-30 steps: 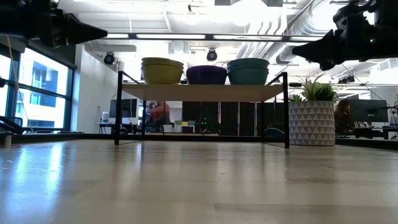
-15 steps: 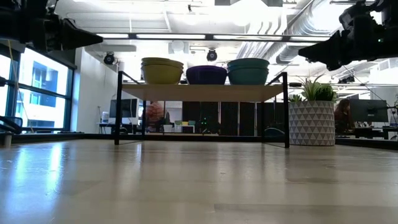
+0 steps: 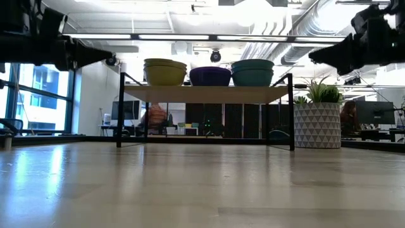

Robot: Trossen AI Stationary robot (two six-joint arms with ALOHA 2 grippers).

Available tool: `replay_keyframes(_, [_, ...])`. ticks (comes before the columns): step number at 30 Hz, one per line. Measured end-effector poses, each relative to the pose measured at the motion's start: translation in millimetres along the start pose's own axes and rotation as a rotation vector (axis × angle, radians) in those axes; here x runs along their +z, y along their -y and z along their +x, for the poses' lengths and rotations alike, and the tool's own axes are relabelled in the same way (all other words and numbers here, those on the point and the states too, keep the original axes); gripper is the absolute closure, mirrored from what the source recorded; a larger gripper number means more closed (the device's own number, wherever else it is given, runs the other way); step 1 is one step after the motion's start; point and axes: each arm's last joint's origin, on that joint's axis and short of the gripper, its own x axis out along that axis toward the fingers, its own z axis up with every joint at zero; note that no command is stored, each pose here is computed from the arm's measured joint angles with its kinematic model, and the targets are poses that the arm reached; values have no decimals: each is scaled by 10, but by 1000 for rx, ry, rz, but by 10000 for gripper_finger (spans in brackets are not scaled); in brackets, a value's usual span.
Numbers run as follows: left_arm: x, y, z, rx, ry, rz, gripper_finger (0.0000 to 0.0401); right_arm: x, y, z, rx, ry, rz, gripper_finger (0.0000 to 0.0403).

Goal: Pick & Place Mini bowls
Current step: Return to Home Position

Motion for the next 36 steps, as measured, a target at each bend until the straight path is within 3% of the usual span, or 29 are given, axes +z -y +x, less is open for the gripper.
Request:
replay_keyframes(4, [-29, -13, -2, -5, -21, -7, 401, -186, -6, 8, -16, -13, 31, 403])
replay_keyframes(20, [-70, -29, -4, 36, -52, 15, 401, -196, -5, 11, -21, -25, 24, 402])
replay_keyframes(36, [-132, -9, -9, 36, -122, -45, 400, -202, -6, 11, -21, -31, 22, 402])
